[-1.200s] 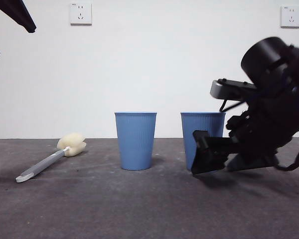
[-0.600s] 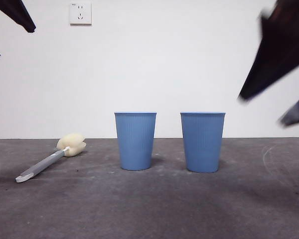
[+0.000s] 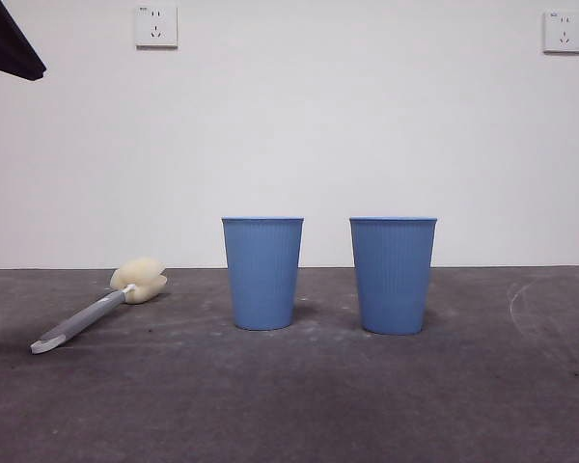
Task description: Pick up the cup brush,pick up the cup,insert the brush into the cup,clean the cup,put the cup brush back,put the cup back to the fixed position on the table
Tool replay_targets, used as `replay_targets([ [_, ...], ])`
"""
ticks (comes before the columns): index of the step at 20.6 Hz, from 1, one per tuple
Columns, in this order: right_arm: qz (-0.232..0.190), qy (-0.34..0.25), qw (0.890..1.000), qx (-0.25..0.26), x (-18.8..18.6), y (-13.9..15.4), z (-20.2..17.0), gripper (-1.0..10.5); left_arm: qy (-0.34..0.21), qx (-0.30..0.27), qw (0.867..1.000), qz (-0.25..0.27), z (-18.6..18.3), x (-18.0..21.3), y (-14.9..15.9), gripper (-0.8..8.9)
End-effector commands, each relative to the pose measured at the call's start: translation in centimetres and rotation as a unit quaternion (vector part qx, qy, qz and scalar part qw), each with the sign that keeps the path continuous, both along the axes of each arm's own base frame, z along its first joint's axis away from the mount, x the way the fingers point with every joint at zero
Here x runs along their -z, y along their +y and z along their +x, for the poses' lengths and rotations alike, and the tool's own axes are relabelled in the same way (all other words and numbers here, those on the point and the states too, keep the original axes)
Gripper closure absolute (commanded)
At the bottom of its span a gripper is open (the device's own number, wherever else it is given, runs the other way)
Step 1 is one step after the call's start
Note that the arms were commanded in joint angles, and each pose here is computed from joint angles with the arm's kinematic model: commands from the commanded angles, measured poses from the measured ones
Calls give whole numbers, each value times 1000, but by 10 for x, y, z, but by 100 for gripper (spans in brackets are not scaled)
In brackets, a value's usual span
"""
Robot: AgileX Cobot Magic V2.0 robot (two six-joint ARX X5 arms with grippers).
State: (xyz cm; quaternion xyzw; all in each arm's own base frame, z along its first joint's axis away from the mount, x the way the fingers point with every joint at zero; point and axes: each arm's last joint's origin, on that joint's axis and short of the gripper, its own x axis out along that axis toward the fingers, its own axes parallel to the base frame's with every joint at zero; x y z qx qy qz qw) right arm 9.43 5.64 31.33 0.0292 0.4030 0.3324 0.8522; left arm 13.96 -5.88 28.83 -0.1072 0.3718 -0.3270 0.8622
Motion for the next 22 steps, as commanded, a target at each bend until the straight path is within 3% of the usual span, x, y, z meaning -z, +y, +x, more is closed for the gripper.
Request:
replay_targets([
  [1, -3, -5, 1000, 12, -3, -1, 0, 946, -3, 3, 1000, 5, 0, 2, 0, 817],
  [9, -60, -25, 995, 72, -1, -4, 5, 946, -7, 5, 1000, 6, 0, 1, 0, 817],
  [12, -83, -30, 992, 94, 0, -5, 7, 946, -78, 5, 996, 49, 5, -3, 1, 817],
  [14, -97, -33, 989, 107, 1, -5, 9, 946, -166, -13, 981, 97, 12, -11, 2, 817],
  [15, -104, -35, 987, 113, 1, -5, 9, 946, -220, -22, 968, 119, 14, -17, 2, 817],
  [18, -119, -32, 985, 123, 3, -6, 10, 946, -368, -87, 910, 172, 13, -41, 16, 817],
  [20, -125, -26, 984, 124, 4, -6, 11, 946, -429, -113, 879, 173, 6, -49, 28, 817],
  [22, -126, -27, 984, 125, 4, -6, 11, 946, -457, -152, 858, 178, -4, -43, 41, 817],
])
